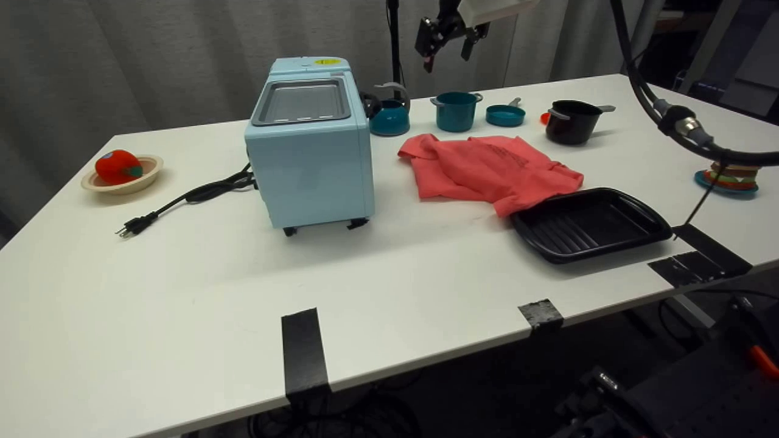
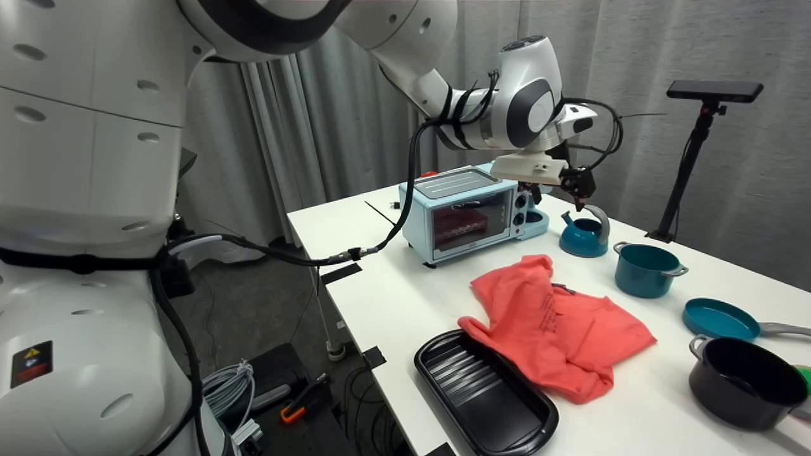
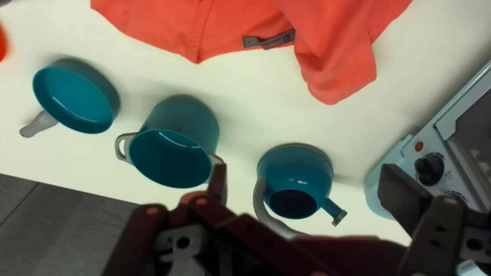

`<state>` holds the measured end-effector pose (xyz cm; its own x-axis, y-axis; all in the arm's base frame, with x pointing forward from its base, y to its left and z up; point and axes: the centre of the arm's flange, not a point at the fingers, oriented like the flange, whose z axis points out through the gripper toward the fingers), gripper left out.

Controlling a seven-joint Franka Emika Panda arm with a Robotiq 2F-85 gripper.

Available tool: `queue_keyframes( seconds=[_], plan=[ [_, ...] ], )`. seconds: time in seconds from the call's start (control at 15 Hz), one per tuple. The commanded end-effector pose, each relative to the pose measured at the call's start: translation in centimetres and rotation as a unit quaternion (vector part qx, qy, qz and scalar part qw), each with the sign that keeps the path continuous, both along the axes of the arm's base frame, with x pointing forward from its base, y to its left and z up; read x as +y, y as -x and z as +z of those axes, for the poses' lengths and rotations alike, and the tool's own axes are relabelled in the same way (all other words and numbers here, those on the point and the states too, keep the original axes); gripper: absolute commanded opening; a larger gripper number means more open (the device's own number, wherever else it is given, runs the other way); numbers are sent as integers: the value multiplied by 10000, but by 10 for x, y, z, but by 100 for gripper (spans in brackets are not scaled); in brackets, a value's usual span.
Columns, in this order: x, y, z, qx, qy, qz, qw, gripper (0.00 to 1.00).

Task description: Fold the shirt

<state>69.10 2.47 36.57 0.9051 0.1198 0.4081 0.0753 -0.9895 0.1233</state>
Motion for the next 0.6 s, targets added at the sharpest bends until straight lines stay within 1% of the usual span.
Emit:
queue_keyframes(
  seconds=[0.0,0.27,0.53],
  plan=[
    [24,52,-11,457,-167,13,9988,100],
    [36,81,-34,970,-203,142,9950,100],
    [27,99,-56,1433,-113,19,9896,100]
  ],
)
